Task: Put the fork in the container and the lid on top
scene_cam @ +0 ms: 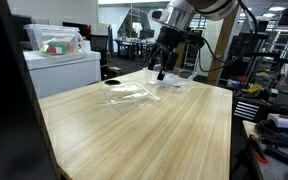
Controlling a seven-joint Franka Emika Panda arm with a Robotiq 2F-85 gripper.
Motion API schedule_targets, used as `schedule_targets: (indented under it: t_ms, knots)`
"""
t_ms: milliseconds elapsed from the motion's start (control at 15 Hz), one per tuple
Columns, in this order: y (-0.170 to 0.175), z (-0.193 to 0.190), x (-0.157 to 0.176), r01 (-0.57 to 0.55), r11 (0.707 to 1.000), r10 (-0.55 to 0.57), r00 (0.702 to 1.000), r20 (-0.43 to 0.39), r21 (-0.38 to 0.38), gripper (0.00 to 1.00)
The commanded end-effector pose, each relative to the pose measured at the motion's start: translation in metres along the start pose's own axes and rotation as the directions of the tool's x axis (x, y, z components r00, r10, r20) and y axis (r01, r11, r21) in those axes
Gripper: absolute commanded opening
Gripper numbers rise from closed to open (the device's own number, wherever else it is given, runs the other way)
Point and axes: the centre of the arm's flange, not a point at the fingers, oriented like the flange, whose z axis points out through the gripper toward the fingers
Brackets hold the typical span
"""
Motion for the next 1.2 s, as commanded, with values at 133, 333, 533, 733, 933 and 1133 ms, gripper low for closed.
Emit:
schedule_targets:
  t_ms: [133, 333, 533, 733, 933, 1133]
  knots:
    - [0.004, 0.036, -0.012, 0.117, 0.993, -0.117, 0.992, -0.037, -0.007, 1.00]
    - [0.013, 0.063, -0.012, 0.190, 0.982, -0.191, 0.981, -0.034, -0.021, 1.00]
    - [0.014, 0.085, -0.004, 0.246, 0.968, -0.248, 0.968, -0.043, -0.048, 1.00]
    - [0.013, 0.106, 0.012, 0.317, 0.943, -0.323, 0.945, -0.051, -0.097, 1.00]
    - [0.018, 0.124, 0.032, 0.337, 0.934, -0.345, 0.937, -0.058, -0.114, 1.00]
    - [0.029, 0.143, 0.050, 0.323, 0.941, -0.330, 0.942, -0.060, -0.104, 1.00]
